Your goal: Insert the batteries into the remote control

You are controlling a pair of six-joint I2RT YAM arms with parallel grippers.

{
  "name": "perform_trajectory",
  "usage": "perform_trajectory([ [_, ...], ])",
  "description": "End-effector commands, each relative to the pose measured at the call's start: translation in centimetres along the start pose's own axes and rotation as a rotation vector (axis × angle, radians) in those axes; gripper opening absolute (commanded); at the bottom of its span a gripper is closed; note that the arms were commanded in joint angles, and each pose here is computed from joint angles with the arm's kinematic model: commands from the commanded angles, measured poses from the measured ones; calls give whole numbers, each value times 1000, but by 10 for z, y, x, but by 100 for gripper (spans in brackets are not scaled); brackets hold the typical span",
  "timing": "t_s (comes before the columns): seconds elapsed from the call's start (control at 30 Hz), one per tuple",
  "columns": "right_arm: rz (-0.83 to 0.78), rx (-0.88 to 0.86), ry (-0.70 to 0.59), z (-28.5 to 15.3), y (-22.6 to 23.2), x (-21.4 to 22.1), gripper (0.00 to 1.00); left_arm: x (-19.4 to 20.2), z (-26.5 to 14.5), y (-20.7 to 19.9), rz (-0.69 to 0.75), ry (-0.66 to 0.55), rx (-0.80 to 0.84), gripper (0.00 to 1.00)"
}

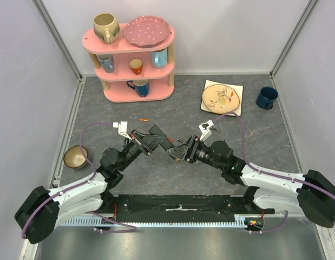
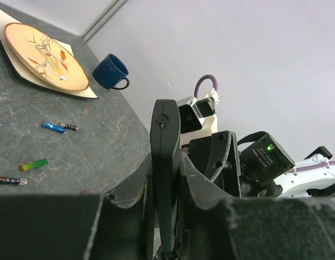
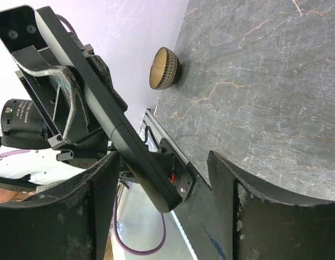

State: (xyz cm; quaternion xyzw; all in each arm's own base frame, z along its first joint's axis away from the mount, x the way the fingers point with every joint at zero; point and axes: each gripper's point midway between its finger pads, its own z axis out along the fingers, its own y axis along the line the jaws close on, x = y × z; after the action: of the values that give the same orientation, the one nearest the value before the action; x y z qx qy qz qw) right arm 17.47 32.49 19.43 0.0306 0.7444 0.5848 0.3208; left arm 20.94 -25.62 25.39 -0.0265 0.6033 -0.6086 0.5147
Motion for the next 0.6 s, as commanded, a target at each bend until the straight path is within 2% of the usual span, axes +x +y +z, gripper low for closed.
perform_trajectory([
  [0.0, 10, -69, -61, 8, 29, -21, 71, -18, 5, -18, 54, -62, 50, 2],
  [0.27, 13, -57, -67, 7, 24, -20, 56, -20, 5, -20, 56, -66, 57, 2],
  [0.57, 5, -46, -53, 6, 17, -16, 47, -25, 6, -26, 56, -83, 75, 2],
])
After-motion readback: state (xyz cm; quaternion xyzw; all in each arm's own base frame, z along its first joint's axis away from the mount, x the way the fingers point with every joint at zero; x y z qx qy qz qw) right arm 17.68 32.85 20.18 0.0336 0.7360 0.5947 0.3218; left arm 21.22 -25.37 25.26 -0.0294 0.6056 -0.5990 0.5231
